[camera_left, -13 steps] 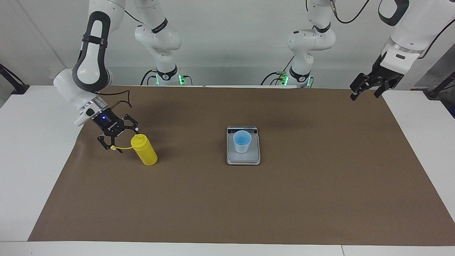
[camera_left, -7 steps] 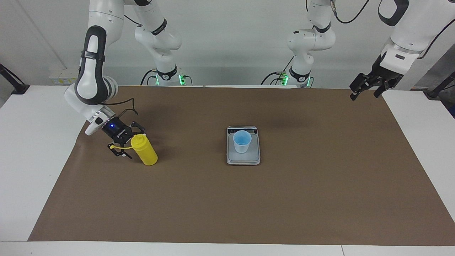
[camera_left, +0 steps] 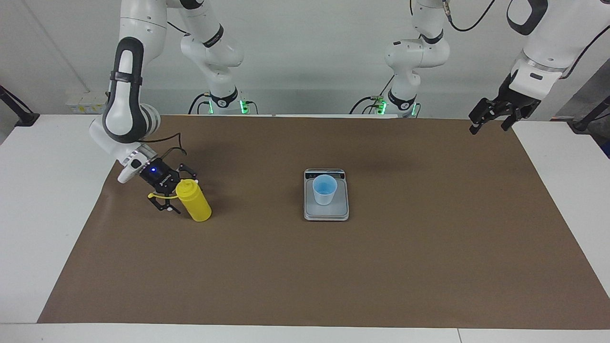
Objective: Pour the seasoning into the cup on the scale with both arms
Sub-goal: 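Reach the right gripper to the yellow bottle and grasp it, then lift the yellow bottle with the right gripper toward the cup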
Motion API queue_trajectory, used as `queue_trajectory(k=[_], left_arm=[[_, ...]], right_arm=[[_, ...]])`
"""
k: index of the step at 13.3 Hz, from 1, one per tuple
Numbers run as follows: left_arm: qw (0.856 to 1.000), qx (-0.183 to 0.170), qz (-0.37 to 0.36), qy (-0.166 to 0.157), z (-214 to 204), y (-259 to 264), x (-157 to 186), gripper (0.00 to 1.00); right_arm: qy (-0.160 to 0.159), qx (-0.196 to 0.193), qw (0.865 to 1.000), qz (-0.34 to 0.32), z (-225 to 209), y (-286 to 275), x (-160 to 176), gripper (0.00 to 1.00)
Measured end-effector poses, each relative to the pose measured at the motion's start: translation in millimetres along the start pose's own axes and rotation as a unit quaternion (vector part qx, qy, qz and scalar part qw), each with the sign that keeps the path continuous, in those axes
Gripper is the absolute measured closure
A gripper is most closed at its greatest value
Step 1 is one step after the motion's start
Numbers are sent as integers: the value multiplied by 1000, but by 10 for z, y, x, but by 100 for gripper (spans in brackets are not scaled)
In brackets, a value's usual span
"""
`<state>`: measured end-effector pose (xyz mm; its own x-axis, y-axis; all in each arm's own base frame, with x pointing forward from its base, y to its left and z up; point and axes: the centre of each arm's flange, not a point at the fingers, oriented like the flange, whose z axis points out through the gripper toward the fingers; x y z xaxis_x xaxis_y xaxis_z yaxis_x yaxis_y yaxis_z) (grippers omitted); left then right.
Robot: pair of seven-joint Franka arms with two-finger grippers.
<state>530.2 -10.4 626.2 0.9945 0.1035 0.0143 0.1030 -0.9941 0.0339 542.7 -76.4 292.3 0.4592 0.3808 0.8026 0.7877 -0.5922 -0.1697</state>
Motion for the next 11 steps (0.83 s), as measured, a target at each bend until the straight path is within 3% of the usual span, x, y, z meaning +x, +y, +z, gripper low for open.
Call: queue_trajectory(k=[3,6,11], left_arm=[[1000,0,0,0,-4,0,-3,0],[1000,0,0,1,-6,-1,-4,0],[1000,0,0,0,-6,-1,-5,0]], right_arm=[[0,-1,1000,1,-11,7,-8,0],[0,-2,1000,1,-18,13,-5,34],[1,-3,1000,-1,-21,22,12,48]])
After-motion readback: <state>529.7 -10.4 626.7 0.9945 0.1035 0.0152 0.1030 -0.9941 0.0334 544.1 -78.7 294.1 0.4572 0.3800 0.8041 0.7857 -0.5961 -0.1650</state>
